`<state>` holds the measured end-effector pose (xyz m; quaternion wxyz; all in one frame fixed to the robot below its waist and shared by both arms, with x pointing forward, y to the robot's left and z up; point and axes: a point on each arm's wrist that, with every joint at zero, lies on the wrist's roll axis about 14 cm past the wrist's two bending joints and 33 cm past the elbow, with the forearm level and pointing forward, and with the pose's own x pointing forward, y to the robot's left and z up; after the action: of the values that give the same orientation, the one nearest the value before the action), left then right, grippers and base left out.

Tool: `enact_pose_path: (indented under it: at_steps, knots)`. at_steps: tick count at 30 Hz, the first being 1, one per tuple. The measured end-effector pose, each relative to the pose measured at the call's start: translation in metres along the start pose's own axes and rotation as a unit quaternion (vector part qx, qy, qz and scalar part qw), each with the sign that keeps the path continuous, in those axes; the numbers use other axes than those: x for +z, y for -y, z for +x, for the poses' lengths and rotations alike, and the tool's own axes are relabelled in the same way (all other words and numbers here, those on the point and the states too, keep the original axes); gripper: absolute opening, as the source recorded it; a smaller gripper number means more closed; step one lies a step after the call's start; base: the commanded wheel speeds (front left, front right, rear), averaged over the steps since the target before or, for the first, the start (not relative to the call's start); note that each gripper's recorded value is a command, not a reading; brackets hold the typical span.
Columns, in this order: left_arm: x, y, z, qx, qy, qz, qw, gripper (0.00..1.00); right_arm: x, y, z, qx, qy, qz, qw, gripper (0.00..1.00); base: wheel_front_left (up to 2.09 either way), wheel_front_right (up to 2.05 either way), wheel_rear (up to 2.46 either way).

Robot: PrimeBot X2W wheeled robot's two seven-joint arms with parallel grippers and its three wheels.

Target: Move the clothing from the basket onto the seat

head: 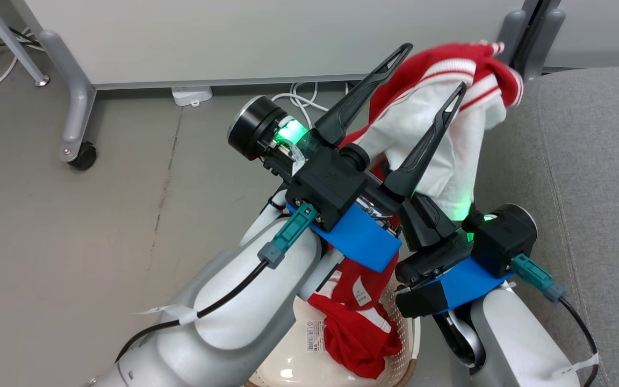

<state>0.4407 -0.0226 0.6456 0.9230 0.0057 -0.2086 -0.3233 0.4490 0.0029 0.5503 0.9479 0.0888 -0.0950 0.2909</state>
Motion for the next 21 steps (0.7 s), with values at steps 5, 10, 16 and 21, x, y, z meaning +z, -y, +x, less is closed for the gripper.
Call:
enact_pose_path:
  at_steps: [5,10,16,21]
  knots:
    - [0.001,0.001,0.000,-0.001,0.001,0.002,1.000,1.00,0.002,-0.001,0.000,0.001,0.003,0.001,1.000,0.00,0.00,0.00,0.00]
    - [0.001,0.001,0.001,-0.001,0.001,0.002,1.000,1.00,0.003,-0.001,0.000,0.000,0.004,0.001,1.000,0.00,0.00,0.00,0.00]
    - [-0.003,0.001,0.002,-0.003,-0.001,0.000,1.000,1.00,0.004,0.004,-0.002,-0.007,0.005,0.000,1.000,0.00,0.00,0.00,0.00]
    - [-0.014,0.007,0.005,-0.014,-0.011,-0.005,1.000,1.00,0.004,0.014,-0.007,-0.020,0.005,-0.010,1.000,0.00,0.00,0.00,0.00]
